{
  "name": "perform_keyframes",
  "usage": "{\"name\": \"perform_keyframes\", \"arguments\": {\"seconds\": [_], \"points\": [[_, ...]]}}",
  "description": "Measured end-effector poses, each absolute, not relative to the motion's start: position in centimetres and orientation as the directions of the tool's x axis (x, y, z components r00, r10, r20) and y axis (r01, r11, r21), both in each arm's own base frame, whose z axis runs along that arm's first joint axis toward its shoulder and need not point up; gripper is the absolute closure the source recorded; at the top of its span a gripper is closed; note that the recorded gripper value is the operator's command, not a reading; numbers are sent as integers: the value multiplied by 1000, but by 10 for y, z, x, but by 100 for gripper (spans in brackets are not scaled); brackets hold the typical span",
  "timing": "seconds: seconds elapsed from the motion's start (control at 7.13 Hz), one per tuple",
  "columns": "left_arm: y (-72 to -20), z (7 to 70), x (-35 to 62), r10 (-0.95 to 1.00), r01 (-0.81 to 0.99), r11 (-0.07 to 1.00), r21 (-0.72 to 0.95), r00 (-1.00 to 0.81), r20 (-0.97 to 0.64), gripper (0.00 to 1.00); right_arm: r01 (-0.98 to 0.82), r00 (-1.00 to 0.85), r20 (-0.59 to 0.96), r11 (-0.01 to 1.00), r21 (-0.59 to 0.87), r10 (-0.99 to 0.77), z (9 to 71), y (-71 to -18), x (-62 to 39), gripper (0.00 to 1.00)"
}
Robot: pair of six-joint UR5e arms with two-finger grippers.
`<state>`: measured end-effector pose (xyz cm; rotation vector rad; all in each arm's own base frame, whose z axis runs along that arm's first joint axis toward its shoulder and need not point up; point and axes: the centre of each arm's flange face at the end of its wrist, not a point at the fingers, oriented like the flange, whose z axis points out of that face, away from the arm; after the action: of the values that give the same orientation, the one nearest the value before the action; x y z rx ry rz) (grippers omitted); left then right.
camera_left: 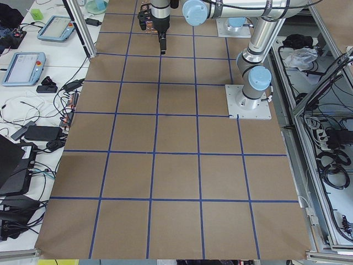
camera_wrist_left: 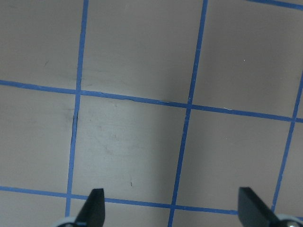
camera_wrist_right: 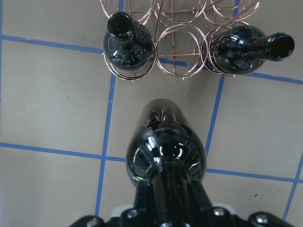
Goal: Place wine into wine basket
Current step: 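Lift the bottle with the right gripper and carry it to the copper basket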
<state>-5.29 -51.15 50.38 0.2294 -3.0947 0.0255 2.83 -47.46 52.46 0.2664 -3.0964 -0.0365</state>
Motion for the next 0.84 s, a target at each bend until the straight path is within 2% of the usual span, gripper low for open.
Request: {"name": "perform_keyframes", "arguments": {"seconds": [0.42,0.84], "points": [[-514,500,-52,-144,-145,989,-8,-989,37,0,-189,-982,19,982,26,-189,515,-533,17,100],[-514,499,-53,-145,-145,989,-6,-989,38,0,-188,-982,19,982,23,-188,497,-560,12,100]]}}
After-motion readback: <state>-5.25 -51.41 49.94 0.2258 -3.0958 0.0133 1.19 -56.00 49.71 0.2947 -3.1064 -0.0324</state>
